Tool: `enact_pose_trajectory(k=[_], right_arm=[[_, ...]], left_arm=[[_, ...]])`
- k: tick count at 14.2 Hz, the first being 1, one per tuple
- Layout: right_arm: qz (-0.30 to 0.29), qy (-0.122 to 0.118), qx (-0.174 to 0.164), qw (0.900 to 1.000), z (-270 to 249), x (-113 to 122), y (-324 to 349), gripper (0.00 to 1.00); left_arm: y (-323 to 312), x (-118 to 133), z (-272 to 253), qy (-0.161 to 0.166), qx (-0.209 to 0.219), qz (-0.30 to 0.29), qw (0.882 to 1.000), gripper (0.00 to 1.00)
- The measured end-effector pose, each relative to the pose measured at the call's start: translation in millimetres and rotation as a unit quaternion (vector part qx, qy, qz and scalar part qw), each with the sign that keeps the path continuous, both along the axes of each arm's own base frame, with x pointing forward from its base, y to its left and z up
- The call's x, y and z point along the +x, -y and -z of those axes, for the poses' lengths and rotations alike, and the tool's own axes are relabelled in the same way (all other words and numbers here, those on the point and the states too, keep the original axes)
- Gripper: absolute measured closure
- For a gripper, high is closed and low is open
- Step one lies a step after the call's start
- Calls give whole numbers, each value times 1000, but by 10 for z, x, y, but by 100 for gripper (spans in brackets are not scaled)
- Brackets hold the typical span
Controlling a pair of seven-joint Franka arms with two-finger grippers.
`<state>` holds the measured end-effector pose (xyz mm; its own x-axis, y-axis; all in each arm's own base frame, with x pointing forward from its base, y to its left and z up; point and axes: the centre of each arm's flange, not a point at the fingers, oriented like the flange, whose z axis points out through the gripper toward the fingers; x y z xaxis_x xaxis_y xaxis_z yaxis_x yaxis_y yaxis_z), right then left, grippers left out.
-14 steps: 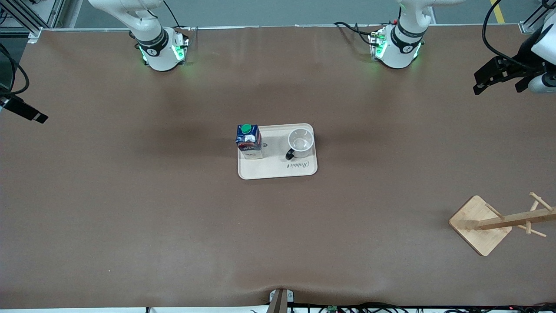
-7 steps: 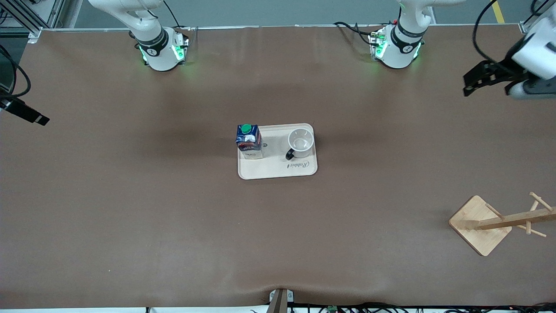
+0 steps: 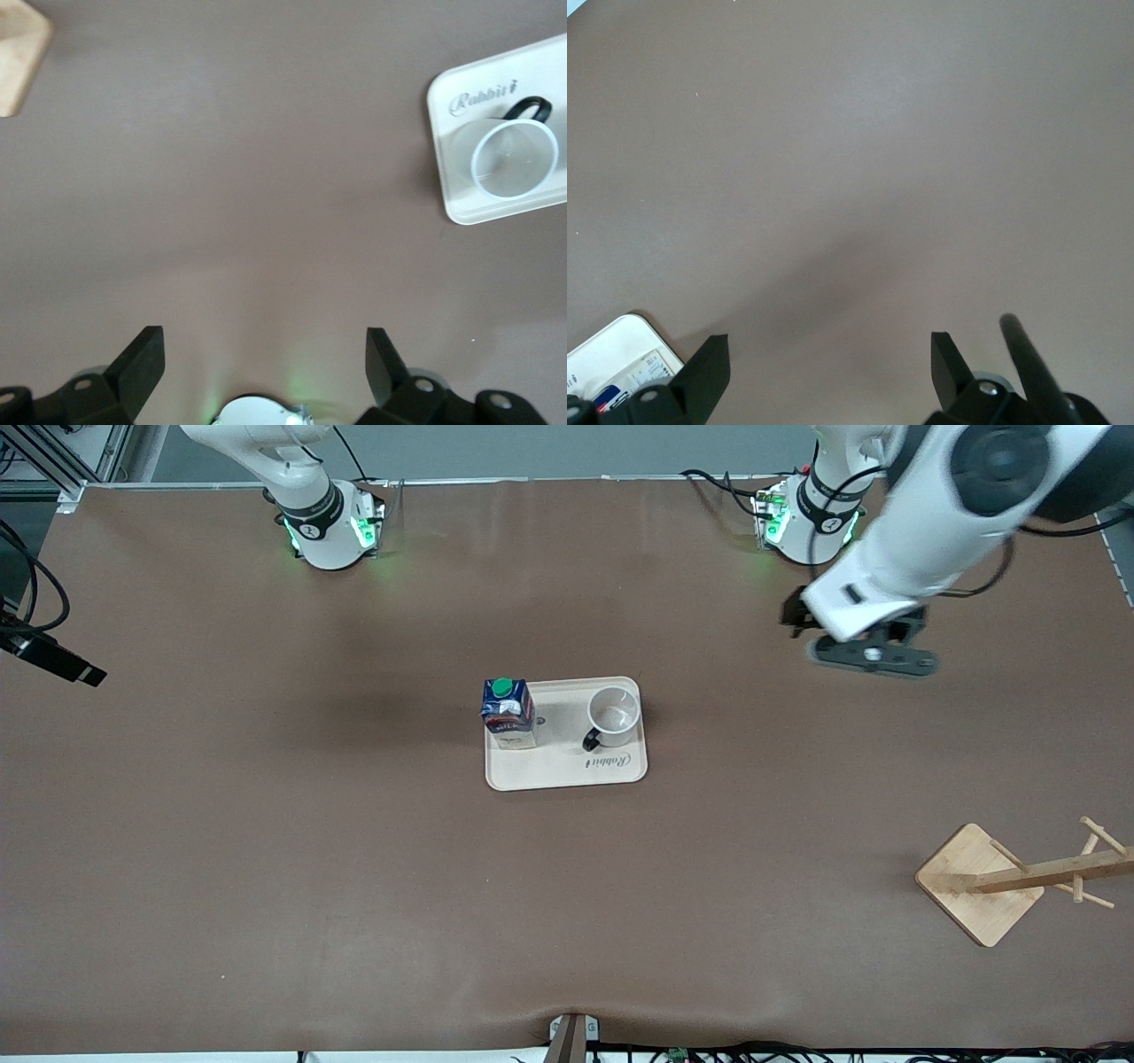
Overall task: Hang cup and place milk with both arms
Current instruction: 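Move the left gripper toward the white mug on the tray, then lower the left gripper and grasp the white mug's rim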
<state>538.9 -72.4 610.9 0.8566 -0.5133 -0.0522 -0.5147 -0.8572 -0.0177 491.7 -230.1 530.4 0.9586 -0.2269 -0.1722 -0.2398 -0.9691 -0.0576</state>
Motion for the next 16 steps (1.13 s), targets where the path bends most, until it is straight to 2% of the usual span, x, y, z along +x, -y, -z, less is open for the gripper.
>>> enact_pose_trajectory(k=[3, 5, 7, 9, 13, 15, 16], right_arm=[[-12, 0, 0, 1000, -1, 0, -6, 0], [-41, 1, 1, 999, -3, -1, -6, 0], [-65, 2, 2, 998, -7, -3, -2, 0], [-73, -1, 1, 997, -4, -10, -5, 0], [-78, -9, -1, 997, 7, -27, -1, 0], [-79, -9, -2, 997, 7, -28, 3, 0], [-82, -9, -2, 997, 7, -28, 3, 0]], left_arm=[[583, -331, 562, 13, 4, 1, 1000, 0], [1006, -635, 949, 32, -2, -13, 999, 0], [1285, -840, 1338, 35, -15, -13, 999, 0], [1432, -838, 1675, 43, -27, 9, 999, 0], [1543, -589, 2172, 50, -52, 35, 997, 4], [1614, -455, 2242, 49, -59, 42, 996, 14], [1642, -398, 2288, 52, -60, 49, 996, 14]])
